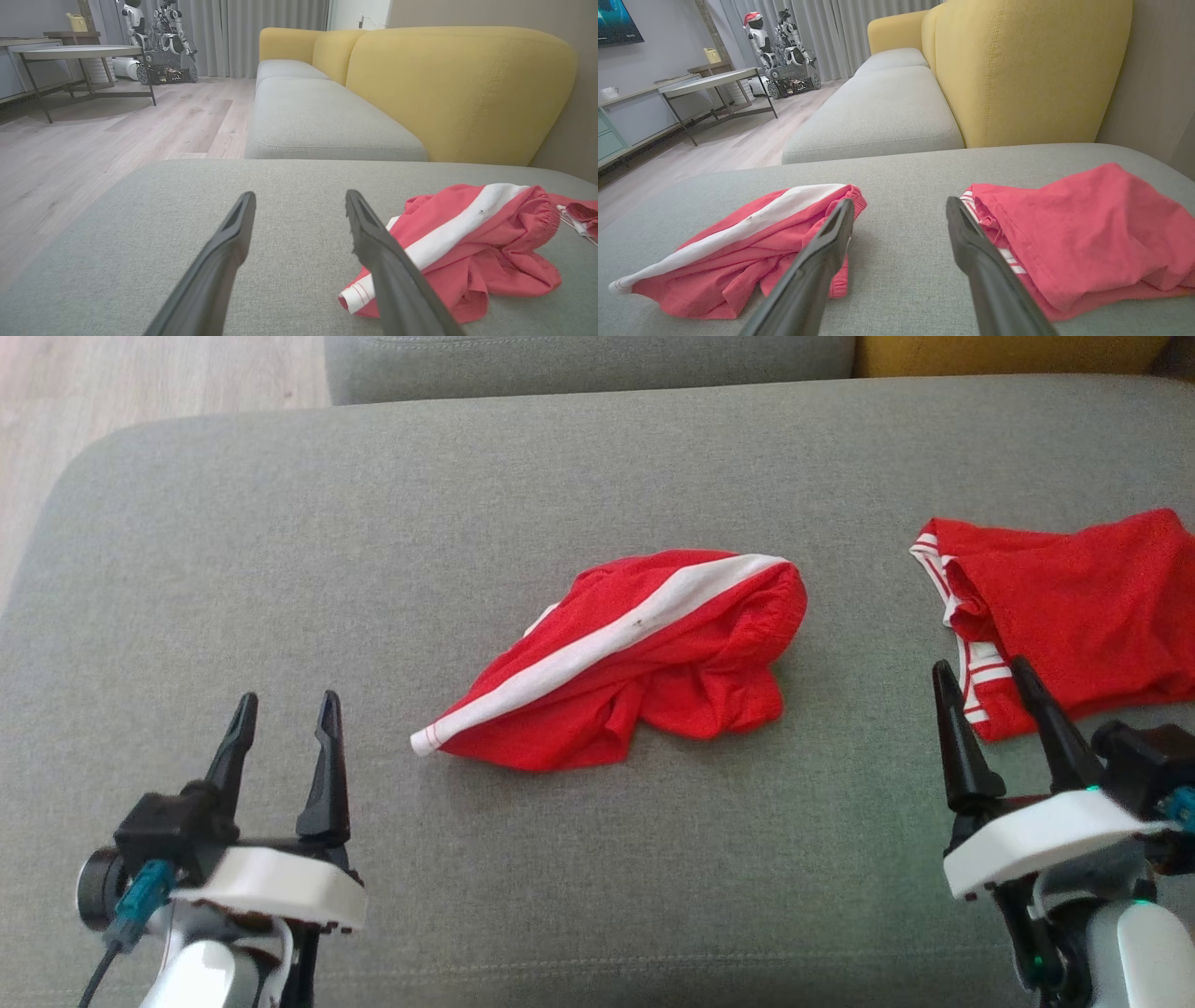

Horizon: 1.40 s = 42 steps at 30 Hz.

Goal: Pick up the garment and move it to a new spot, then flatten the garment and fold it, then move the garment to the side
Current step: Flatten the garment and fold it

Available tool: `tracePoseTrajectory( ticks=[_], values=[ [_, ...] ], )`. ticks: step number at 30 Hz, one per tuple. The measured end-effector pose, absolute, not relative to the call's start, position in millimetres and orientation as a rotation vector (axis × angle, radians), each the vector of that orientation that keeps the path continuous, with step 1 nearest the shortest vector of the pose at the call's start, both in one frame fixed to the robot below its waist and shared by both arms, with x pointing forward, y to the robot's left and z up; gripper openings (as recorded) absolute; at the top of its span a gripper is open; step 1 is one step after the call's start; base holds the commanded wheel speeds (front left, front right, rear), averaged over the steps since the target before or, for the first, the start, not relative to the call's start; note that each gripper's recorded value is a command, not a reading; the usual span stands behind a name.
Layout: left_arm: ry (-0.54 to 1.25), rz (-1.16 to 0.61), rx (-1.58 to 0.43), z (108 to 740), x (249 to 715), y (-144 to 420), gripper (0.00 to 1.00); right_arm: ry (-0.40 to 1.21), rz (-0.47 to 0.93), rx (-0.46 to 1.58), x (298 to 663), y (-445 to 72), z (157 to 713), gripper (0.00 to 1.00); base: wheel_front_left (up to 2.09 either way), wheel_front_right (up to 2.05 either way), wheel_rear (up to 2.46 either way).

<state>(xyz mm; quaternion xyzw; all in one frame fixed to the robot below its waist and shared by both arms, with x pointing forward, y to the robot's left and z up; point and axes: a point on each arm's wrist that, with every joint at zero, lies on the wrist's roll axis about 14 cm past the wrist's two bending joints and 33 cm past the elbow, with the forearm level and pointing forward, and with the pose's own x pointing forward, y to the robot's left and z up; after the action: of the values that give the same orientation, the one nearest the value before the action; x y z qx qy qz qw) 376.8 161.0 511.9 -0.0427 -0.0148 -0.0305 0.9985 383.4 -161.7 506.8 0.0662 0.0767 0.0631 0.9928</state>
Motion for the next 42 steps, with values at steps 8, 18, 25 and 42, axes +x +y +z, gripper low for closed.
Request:
tracePoseTrajectory(
  ticks=[8,18,25,42],
  values=[
    [-0.023,-0.057,-0.083,511.5,375.8,162.2,1.00,0.169,0.131,0.133,382.9,-160.0,502.7,1.00,0.00,0.00,0.00],
    [0.000,-0.047,-0.078,502.7,381.4,168.6,1.00,0.200,0.155,0.159,409.4,-150.4,489.6,1.00,0.00,0.00,0.00],
    [-0.011,-0.050,-0.084,501.1,395.8,169.8,1.00,0.275,0.258,0.217,453.1,-108.4,466.2,1.00,0.00,0.00,0.00],
    [0.011,-0.047,-0.100,486.8,405.2,167.3,1.00,0.381,0.328,0.299,473.9,-82.8,430.2,0.00,0.00,0.00,0.00]
  ],
)
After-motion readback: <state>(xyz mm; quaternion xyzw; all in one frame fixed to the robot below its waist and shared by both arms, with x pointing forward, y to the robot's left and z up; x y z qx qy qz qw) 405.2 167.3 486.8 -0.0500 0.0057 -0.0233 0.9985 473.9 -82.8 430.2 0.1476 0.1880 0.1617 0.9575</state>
